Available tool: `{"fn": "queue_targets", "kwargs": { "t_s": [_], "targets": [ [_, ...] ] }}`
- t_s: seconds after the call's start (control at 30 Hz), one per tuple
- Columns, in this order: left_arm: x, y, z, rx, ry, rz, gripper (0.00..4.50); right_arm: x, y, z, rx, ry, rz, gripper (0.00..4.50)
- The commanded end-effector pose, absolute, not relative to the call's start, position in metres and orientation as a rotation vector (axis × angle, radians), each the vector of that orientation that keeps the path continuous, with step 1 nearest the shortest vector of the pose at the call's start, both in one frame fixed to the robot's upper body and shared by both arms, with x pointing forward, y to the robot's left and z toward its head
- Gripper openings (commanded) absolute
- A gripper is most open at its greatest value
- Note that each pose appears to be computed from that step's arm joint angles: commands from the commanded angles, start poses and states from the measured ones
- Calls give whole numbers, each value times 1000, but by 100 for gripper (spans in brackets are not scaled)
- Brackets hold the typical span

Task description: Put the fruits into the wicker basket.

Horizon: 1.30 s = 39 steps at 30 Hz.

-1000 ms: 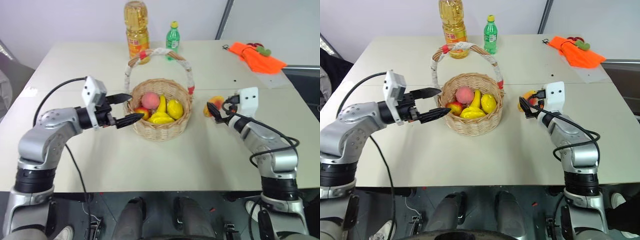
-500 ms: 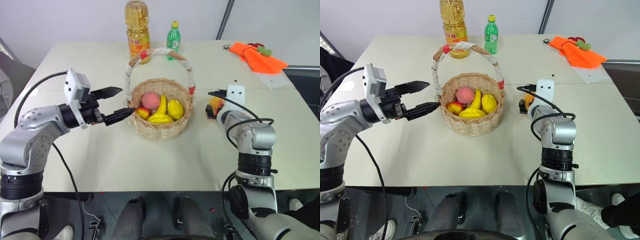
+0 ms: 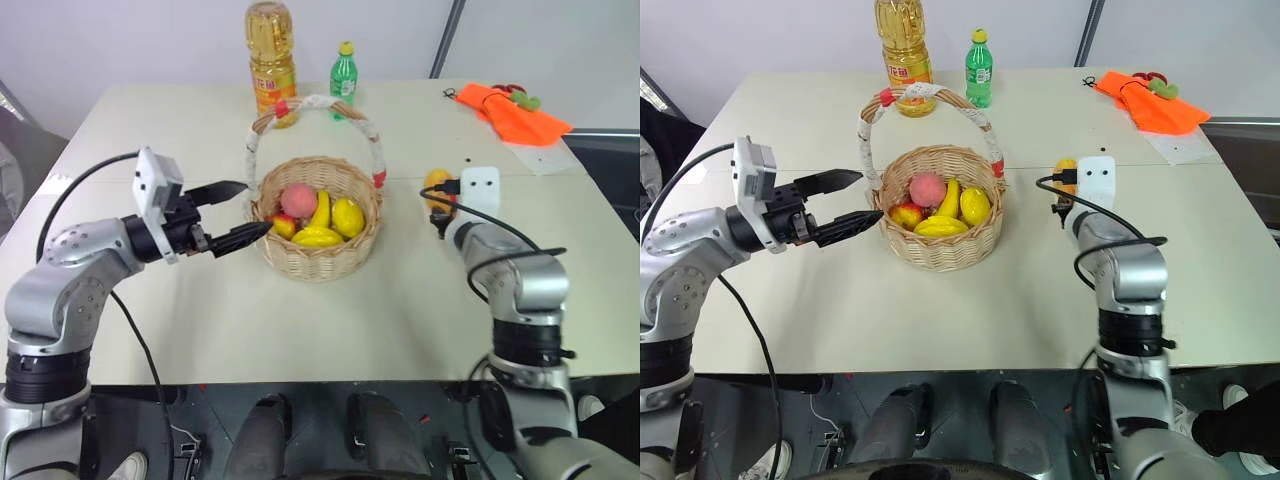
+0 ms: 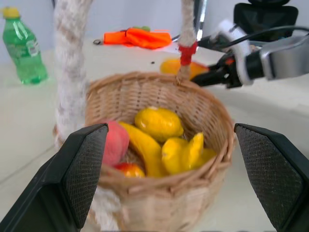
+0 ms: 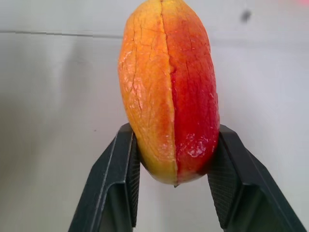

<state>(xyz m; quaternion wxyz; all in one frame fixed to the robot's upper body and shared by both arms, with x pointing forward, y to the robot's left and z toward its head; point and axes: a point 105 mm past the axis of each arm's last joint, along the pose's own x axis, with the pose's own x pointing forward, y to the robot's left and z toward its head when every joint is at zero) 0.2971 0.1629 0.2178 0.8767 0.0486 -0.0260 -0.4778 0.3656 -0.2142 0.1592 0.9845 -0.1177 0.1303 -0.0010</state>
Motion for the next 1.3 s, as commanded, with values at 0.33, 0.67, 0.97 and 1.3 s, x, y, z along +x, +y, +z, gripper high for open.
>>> {"fn": "queue_targets", "kwargs": {
  "t_s": [0.33, 0.67, 0.97, 1.3],
  "targets": [
    [299, 189, 210, 80, -62, -929, 450, 254, -174, 200, -431, 112, 845, 142],
    [296, 184, 211, 66, -73, -939, 450, 298, -75, 216, -288, 20, 857, 142],
    [287, 173, 212, 46, -82, -958, 450, 327, -63, 218, -242, 5, 710, 380],
    [290, 172, 213, 36, -83, -969, 450, 269, -110, 229, -224, -69, 900, 445]
  ]
}}
